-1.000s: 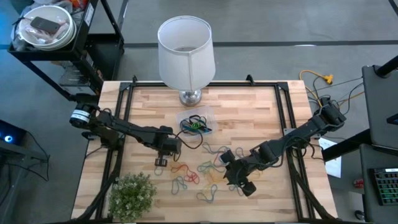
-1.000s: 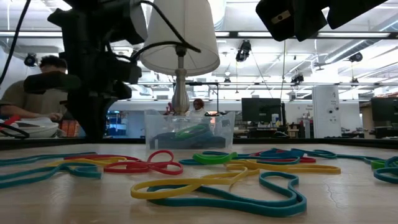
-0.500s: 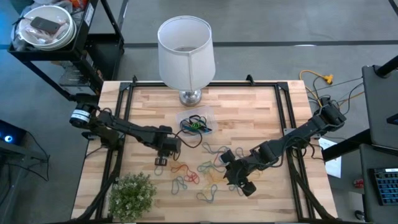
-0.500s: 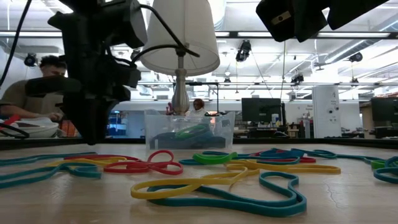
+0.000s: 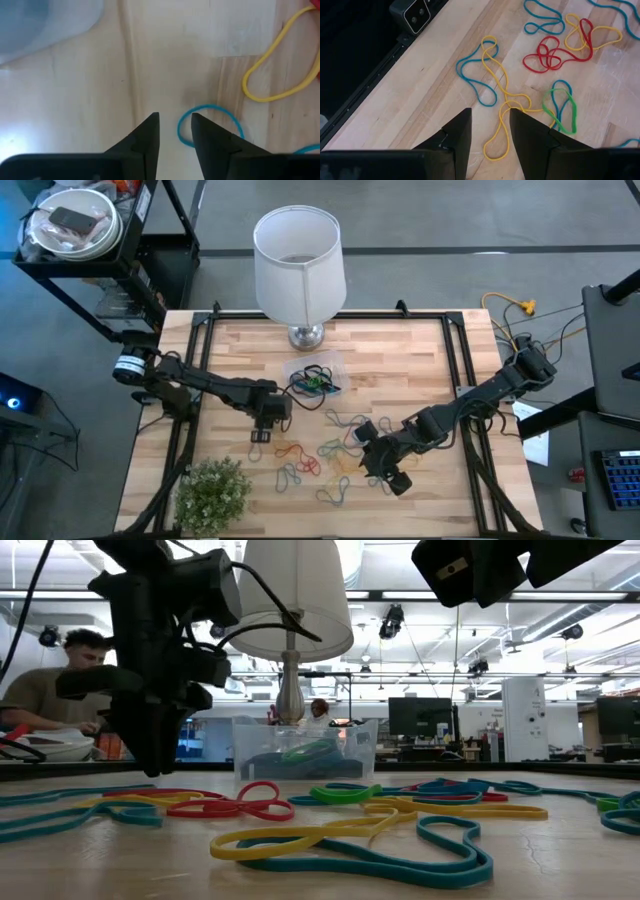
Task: Pick and place rubber bands into bin
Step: Put the blue rubber band into the transparent container
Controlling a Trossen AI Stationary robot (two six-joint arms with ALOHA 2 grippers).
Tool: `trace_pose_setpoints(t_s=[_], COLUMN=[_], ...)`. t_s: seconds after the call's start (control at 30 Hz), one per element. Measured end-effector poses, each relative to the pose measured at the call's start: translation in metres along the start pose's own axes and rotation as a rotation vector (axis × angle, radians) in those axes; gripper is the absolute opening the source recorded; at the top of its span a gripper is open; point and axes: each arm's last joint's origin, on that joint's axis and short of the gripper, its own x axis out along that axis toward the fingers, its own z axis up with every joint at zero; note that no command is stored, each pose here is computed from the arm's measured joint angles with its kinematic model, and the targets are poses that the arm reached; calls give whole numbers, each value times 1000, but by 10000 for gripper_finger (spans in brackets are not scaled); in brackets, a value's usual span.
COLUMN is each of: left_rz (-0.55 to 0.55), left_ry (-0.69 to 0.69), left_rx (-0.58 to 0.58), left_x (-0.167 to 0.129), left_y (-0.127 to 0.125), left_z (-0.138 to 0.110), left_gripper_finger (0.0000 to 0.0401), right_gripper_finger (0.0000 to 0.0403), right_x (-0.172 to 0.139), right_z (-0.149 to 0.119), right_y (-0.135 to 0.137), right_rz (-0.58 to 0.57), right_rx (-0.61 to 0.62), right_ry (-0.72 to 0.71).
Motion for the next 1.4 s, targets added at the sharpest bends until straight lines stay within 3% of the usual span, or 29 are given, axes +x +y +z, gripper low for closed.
trace_pose_setpoints(t_s=[0.5,0.8,1.1,1.4], left_rz=[-25,-25,-31,4], left_ry=[18,100,141,117], left_rx=[-10,0,24,34], left_x=[12,30,39,34], left_y=[2,0,-1,0], left_z=[-11,-10,-12,-11], left_gripper_finger=[97,95,11,1], right_gripper_finger=[127,127,127,127], right_x=[0,0,0,1], right_z=[0,0,-1,-1], right_y=[0,0,0,0], right_rz=[0,0,0,0], right_rx=[-2,-3,-2,-3], right_ry=[0,0,2,1])
